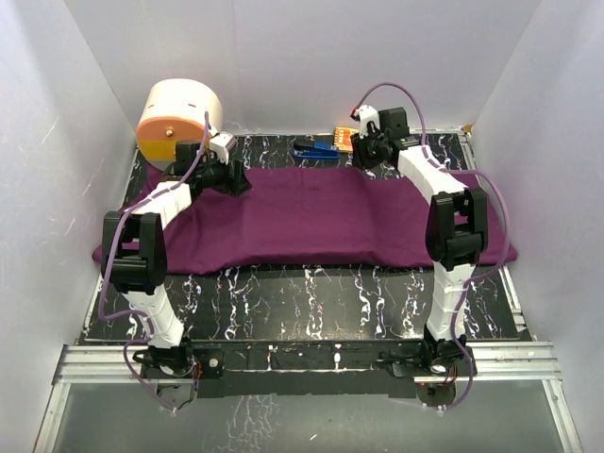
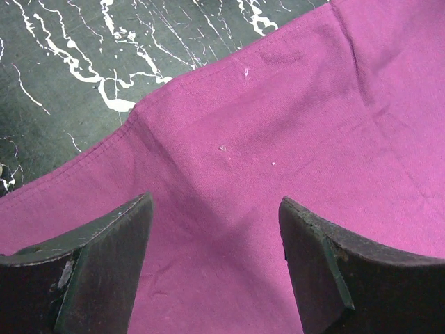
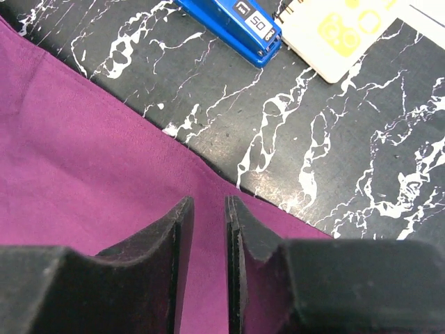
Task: Open and lay out the surgical kit
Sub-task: Open the surgical kit at the center of the board.
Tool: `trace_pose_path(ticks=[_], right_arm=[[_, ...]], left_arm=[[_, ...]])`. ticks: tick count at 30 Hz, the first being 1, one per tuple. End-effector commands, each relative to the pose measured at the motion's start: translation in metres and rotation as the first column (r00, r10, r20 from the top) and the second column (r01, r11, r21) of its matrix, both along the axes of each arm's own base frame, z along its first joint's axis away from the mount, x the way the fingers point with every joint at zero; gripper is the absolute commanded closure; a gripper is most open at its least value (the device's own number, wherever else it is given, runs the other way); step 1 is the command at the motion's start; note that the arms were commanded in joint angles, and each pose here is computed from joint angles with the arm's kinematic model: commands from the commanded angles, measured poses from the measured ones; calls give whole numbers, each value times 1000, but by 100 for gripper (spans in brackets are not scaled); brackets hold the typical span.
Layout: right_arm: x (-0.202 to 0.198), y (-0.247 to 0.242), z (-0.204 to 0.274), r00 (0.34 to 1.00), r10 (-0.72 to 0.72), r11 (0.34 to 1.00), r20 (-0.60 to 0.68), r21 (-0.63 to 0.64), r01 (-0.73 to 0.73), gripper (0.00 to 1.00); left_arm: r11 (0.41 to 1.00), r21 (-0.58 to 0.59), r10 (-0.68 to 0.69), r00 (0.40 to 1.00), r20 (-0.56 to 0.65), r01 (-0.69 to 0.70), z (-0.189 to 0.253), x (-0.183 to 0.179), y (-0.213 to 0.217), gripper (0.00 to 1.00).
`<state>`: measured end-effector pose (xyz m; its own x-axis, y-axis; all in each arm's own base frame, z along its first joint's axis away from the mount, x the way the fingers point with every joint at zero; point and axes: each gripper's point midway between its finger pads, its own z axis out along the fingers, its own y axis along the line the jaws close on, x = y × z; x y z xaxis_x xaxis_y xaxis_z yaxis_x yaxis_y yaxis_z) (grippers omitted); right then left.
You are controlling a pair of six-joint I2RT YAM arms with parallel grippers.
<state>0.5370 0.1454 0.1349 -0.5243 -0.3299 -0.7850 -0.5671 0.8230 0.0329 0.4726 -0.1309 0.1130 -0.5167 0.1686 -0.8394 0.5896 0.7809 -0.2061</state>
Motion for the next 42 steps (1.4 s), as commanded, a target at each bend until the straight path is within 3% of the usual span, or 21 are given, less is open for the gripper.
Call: trace_pose_path(ticks=[1, 5, 9, 26, 38, 42], right_arm=[[8, -7, 45, 994, -19, 1000, 112, -6, 20, 74], [12, -15, 35, 993, -62, 997, 97, -38, 66, 60], [13, -14, 15, 997, -67, 997, 40, -46, 69, 55], [10, -5, -12, 998, -46, 999, -39, -19, 45, 74], [11, -5, 27, 999, -44, 999, 28, -9, 45, 78], [9, -6, 30, 999, -41, 999, 30, -11, 42, 84]], left_arm=[[1000, 16, -25, 995, 97, 24, 35, 2, -2, 29], [1000, 18, -27, 994, 103, 26, 37, 1, -2, 29], [999, 15, -31, 994, 104, 29, 36, 0, -3, 29], [999, 27, -34, 994, 107, 32, 33, -1, -3, 28], [999, 35, -35, 993, 111, 31, 35, -2, -2, 28], [999, 41, -36, 993, 116, 32, 36, -2, -2, 28]])
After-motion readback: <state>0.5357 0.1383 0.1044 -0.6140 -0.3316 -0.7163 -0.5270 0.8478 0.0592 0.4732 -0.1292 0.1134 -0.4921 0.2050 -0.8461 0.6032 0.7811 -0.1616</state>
